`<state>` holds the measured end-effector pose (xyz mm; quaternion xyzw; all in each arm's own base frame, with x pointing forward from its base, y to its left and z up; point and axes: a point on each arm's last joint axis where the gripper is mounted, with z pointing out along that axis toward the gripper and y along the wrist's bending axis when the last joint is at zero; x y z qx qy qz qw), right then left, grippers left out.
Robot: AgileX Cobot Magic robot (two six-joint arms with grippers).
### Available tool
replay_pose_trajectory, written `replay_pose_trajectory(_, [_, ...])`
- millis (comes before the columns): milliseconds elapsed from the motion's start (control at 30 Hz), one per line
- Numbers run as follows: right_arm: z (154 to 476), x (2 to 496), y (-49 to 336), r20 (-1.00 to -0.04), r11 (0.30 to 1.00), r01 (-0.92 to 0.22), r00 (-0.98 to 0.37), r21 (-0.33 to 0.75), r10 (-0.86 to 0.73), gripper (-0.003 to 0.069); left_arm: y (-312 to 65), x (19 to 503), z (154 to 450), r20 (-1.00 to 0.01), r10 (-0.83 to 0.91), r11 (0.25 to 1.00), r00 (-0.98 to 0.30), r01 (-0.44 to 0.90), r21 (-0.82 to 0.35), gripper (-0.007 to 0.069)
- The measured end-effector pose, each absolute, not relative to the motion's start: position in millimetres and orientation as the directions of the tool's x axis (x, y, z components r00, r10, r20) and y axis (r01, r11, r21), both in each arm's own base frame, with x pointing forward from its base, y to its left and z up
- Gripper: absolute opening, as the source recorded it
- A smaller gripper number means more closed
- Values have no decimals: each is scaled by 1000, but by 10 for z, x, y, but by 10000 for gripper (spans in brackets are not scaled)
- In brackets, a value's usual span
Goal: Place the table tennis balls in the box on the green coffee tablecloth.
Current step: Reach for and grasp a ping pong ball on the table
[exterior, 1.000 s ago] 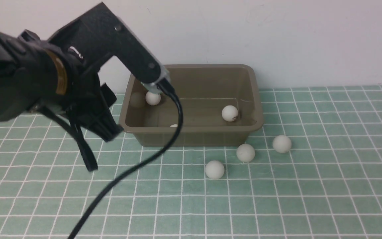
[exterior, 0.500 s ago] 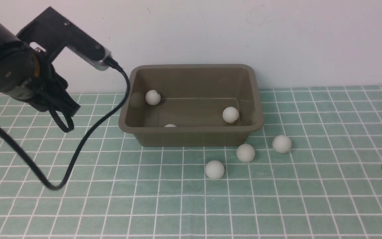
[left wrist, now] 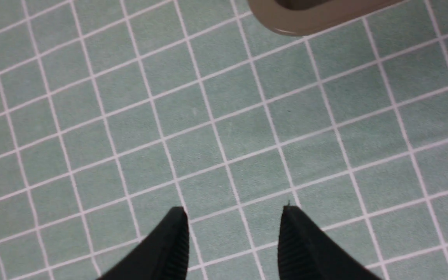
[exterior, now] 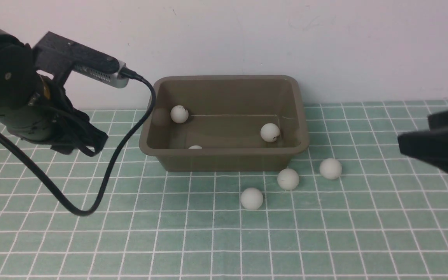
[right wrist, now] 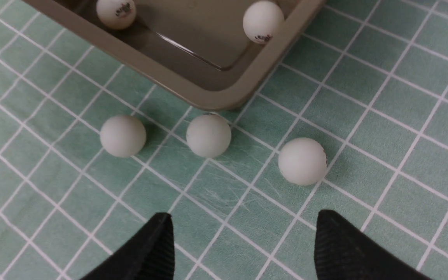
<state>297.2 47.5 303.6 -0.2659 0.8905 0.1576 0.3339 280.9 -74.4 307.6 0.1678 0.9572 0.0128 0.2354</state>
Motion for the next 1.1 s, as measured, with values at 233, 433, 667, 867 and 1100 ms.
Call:
replay_pose_trajectory(233, [2661, 3461, 471, -600, 808, -573, -697, 137, -392, 440, -750, 2810, 3077, -450, 328, 943, -831, 318, 99, 288])
replay_pose_trajectory(433, [2507, 3686, 464, -574, 806, -576, -708, 133, -411, 440, -753, 2831, 3089, -472, 331, 941, -817, 320, 106, 288])
replay_pose_trajectory(667, [2334, 3876, 540, -540, 798, -589, -716, 129, -441, 441, -726, 2860, 3104, -487, 364, 931, -794, 329, 159, 288])
replay_pose_trajectory(867, [2169, 3973, 746, -499, 773, -624, -708, 112, -500, 441, -693, 2872, 3110, -481, 395, 919, -783, 335, 208, 288])
replay_pose_trajectory(1100, [1930, 4060, 937, -426, 767, -637, -717, 76, -552, 441, -674, 2878, 3114, -478, 405, 914, -780, 332, 232, 288])
